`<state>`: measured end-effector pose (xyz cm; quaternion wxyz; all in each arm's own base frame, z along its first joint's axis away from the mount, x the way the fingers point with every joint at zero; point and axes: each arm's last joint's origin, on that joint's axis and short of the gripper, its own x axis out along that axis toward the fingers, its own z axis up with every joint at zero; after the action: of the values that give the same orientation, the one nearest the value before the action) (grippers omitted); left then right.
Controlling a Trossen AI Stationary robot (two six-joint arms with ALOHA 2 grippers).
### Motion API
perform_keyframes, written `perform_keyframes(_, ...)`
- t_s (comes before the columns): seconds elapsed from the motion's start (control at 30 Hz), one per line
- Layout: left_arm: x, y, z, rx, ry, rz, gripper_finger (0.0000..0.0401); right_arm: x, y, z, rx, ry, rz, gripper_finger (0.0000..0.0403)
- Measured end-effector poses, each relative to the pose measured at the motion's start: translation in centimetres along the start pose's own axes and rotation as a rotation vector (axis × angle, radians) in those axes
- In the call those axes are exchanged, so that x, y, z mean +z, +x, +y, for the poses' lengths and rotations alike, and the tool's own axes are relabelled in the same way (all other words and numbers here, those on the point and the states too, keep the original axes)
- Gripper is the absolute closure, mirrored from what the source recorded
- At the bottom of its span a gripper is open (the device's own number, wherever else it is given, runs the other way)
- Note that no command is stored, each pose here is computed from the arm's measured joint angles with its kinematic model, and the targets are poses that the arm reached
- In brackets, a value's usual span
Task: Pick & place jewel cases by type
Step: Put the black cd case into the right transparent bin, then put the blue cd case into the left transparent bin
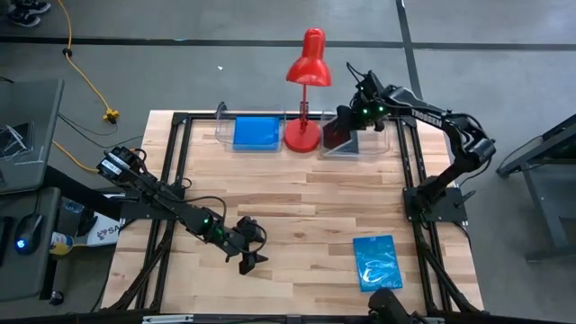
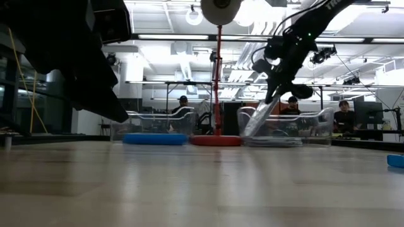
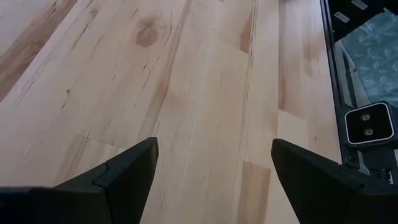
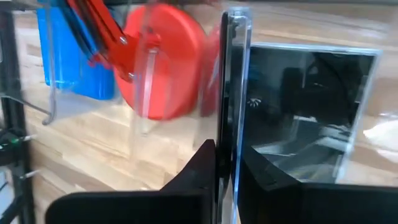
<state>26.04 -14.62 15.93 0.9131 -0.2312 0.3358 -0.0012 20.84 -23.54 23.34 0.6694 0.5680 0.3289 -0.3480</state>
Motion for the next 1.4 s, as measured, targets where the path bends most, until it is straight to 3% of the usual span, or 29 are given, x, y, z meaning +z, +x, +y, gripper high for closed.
perform_keyframes(0.13, 0.0, 0.0, 0.0, 0.0, -0.012, 0.0, 0.0089, -0.6, 1.1, -0.7, 0.0, 0.019, 0.026, 0.0383)
perform_keyframes(0.47, 0.0, 0.0, 0.0, 0.0, -0.014, 0.0, 0.0089, -0.8, 1.3, -1.0, -0.039, 0.015, 0.025, 0.0311)
perform_keyframes(0.73, 0.0, 0.0, 0.0, 0.0, -0.013, 0.001, 0.0089, -0.9, 1.0, -1.0, -0.036, -0.012, 0.022, 0.0276)
perform_keyframes(1.17, 0.0, 0.0, 0.0, 0.0, -0.014, 0.001, 0.0089, -2.0, -3.3, -1.4, -0.123, -0.077, -0.065, 0.025)
perform_keyframes(1.4, 0.0, 0.0, 0.0, 0.0, -0.014, 0.001, 0.0089, -3.3, -7.1, -0.8, -0.064, -0.126, -0.171, 0.0247)
